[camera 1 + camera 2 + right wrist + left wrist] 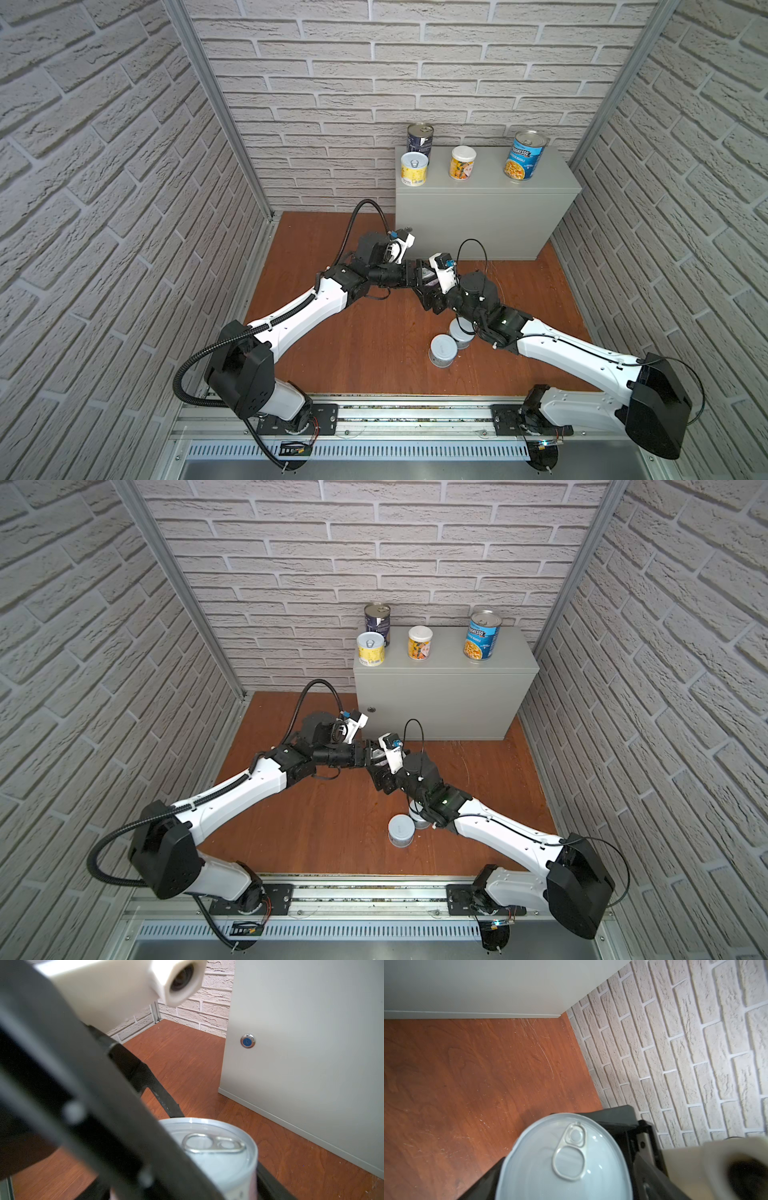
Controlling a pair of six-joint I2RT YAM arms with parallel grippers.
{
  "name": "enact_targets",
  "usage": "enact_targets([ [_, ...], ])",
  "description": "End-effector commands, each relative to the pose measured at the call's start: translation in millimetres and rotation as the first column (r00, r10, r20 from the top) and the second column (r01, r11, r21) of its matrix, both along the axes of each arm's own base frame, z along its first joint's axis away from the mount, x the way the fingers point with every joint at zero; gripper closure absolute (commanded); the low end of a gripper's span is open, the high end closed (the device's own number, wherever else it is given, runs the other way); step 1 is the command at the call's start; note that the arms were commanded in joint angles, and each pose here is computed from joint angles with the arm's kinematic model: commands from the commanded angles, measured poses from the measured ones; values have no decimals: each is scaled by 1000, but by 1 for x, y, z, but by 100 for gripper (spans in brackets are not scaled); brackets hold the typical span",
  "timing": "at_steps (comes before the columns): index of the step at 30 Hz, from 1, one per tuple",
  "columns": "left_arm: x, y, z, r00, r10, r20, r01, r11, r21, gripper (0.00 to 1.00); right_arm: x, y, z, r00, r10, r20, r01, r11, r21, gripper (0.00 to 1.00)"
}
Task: Place and organize the canned foods onto the counter
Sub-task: 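Open the left gripper and withdraw it while the right gripper holds the pink can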
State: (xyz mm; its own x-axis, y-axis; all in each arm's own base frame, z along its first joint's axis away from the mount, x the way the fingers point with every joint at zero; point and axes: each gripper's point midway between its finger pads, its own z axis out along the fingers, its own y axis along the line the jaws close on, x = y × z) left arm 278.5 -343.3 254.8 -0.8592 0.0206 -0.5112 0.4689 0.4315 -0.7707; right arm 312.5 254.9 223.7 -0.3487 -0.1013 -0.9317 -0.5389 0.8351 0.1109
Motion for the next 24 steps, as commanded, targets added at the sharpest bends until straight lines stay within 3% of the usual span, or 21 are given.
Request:
enact_targets([
  [1,-6,-2,33,996,-25,86,33,996,-87,2,6,-1,28,997,-45,64,39,995,86,35],
  [24,7,33,23,992,82,96,-77,996,-53,2,11,-14,26,993,-111,46,109,993,36,38],
])
